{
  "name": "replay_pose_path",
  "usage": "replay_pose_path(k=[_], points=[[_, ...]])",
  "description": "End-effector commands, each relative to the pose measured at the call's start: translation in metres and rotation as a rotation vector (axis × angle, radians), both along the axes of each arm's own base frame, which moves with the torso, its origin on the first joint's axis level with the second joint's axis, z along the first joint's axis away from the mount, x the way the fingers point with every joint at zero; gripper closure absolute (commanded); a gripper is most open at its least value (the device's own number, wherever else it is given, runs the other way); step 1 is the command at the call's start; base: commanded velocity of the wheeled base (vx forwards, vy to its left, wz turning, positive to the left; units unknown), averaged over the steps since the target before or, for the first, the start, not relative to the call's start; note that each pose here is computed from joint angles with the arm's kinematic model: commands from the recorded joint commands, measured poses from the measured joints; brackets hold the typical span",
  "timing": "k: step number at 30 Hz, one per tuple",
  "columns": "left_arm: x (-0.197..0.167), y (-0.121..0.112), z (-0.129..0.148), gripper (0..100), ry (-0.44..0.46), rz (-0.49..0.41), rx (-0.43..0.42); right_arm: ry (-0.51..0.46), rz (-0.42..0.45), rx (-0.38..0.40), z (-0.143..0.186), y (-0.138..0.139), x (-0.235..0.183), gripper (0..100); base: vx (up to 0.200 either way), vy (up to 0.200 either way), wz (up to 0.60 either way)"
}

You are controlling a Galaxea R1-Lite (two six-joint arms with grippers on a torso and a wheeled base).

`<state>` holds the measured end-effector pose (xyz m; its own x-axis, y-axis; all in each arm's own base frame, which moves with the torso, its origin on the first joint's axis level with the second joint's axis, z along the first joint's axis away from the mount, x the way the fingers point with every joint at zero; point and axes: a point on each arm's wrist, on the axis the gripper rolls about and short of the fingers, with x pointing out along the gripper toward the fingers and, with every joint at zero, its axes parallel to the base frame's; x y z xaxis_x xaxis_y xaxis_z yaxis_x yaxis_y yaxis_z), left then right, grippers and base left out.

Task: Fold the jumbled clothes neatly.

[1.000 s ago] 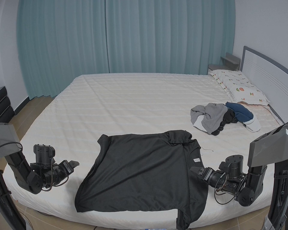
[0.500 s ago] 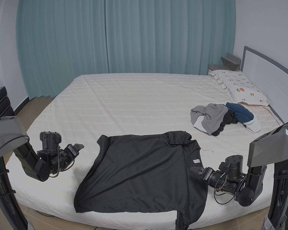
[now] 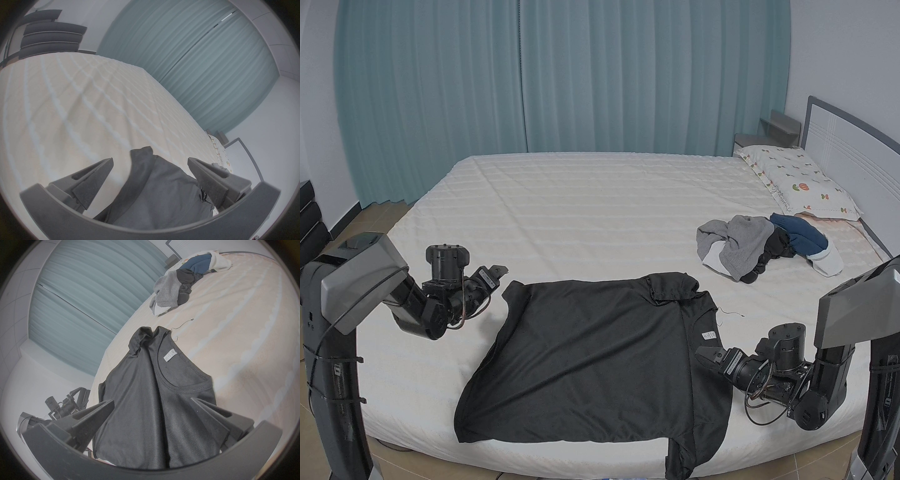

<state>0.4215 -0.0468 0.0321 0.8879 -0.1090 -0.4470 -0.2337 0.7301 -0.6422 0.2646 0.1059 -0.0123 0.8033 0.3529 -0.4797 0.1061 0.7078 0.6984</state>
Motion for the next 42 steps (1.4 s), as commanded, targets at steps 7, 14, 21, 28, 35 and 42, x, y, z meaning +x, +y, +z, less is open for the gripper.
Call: replay_pose_path(k=[7, 14, 21, 28, 35, 42], points=[[0.050, -0.027, -0.038, 0, 0.010, -0.022, -0.005, 0.001, -0.005, 0.003, -0.001, -0.001, 0.001, 0, 0.000, 0.000, 0.00], [0.050, -0.031, -0.044, 0, 0.016, 0.001, -0.007, 0.002, -0.005, 0.003, -0.001, -0.001, 0.002, 0, 0.000, 0.000, 0.00], [0.051, -0.030, -0.048, 0, 0.022, 0.004, -0.009, 0.015, -0.005, -0.003, -0.006, 0.000, 0.002, 0, 0.000, 0.000, 0.00], [0.054, -0.027, -0.055, 0, 0.031, 0.014, -0.005, 0.015, -0.005, -0.003, -0.007, 0.000, 0.002, 0, 0.000, 0.000, 0.00], [0.063, -0.024, -0.059, 100, 0.013, 0.024, -0.008, 0.014, -0.005, -0.002, -0.006, 0.000, 0.002, 0, 0.000, 0.000, 0.00], [0.064, -0.019, -0.059, 100, 0.011, 0.039, -0.006, 0.014, -0.002, -0.001, -0.006, 0.000, 0.002, 0, 0.000, 0.000, 0.00]])
